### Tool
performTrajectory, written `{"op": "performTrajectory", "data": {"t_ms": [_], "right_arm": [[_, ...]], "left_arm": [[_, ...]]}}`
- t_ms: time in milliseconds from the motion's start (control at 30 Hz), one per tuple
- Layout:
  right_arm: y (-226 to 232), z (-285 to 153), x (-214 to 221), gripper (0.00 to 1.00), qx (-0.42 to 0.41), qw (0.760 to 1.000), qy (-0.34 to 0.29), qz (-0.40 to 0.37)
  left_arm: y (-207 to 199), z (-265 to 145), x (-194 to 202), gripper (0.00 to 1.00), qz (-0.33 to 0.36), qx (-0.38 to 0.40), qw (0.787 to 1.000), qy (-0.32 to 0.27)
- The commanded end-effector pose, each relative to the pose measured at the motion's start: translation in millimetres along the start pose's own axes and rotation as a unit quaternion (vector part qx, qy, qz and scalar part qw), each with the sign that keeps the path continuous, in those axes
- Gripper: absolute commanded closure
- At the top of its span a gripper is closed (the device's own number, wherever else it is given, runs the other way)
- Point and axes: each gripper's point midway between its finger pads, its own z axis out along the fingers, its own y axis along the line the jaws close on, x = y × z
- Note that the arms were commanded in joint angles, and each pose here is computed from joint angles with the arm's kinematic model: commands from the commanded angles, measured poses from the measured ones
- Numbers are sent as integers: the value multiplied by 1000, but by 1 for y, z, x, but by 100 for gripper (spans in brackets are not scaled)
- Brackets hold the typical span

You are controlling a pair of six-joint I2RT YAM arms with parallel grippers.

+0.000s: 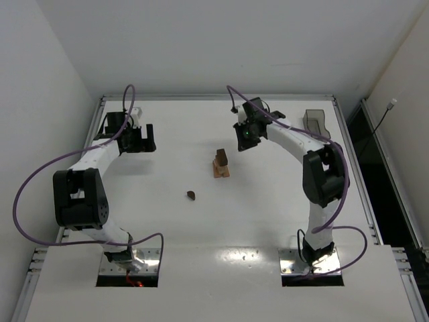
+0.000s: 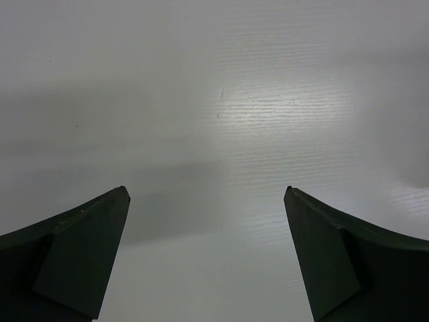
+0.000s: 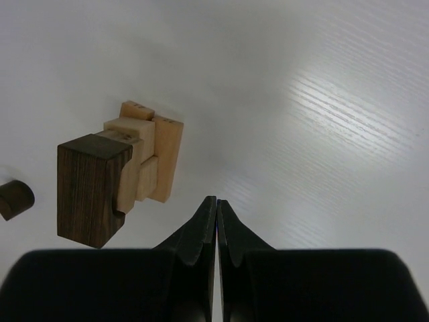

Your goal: Build the wood block tower

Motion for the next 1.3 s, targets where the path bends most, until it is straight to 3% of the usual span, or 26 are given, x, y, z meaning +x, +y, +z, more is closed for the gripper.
{"op": "performTrajectory", "data": {"t_ms": [0,133,367,600,967,1267], "right_arm": [[17,-5,-22,99,-27,999,-25,1],[24,-3,-23,98,-46,999,-24,-4],[49,5,-19,84,-67,997,-9,-28],[56,9,-21,78,-66,997,-6,-35],[50,14,-13,76,-54,998,7,-33],[35,-4,6,100,-18,1000,9,-23]], "left_arm": [[-6,-8,-14,0,4,8,1000,-28],[-7,-8,-21,0,5,12,999,-34],[-7,-5,-18,0,4,12,999,-29],[-7,-5,-18,0,4,12,999,-29],[-7,-5,-18,0,4,12,999,-29],[-7,-3,-20,0,4,12,999,-29]]}}
